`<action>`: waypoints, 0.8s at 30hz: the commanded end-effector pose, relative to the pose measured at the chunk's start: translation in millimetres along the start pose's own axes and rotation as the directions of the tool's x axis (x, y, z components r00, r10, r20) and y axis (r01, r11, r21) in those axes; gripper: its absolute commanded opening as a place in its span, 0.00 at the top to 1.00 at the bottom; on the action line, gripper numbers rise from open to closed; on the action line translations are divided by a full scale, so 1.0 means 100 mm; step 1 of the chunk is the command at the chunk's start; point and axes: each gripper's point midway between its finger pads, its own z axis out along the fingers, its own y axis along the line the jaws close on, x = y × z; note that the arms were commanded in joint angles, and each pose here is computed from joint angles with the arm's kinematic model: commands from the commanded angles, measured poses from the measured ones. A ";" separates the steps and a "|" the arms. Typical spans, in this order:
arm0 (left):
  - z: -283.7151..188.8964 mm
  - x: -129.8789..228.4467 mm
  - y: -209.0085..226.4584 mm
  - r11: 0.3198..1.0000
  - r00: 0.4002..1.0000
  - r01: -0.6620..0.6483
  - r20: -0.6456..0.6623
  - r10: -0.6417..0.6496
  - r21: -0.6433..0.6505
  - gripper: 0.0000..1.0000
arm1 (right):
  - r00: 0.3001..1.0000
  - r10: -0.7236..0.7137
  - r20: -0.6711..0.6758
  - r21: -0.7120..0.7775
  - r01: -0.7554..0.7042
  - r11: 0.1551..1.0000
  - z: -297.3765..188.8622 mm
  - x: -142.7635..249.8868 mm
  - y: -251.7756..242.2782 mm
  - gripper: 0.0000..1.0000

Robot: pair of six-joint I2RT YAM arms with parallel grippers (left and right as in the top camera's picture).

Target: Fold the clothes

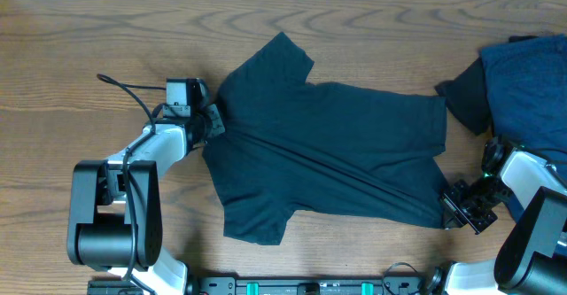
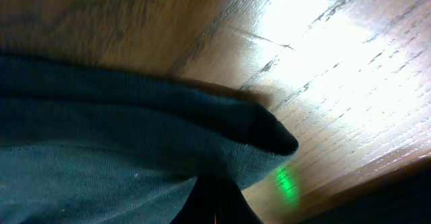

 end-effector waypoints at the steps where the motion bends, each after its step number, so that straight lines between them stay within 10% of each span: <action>1: 0.12 0.18 0.26 0.997 0.998 0.019 -0.056 -0.024 -0.078 0.85 | 0.999 -0.002 0.044 0.029 0.000 1.000 0.04 -0.11 -0.06 0.99; 12: -0.69 -0.26 -0.31 0.996 1.000 0.010 0.011 -0.011 0.090 0.84 | 0.995 -0.099 0.019 -0.109 0.101 0.989 -0.55 -0.17 0.31 0.99; 24: -1.16 0.96 -0.27 0.999 0.917 -0.009 -0.400 -0.008 -0.039 0.84 | 0.983 -0.170 0.072 -0.120 0.178 0.977 -0.28 -0.17 0.43 0.99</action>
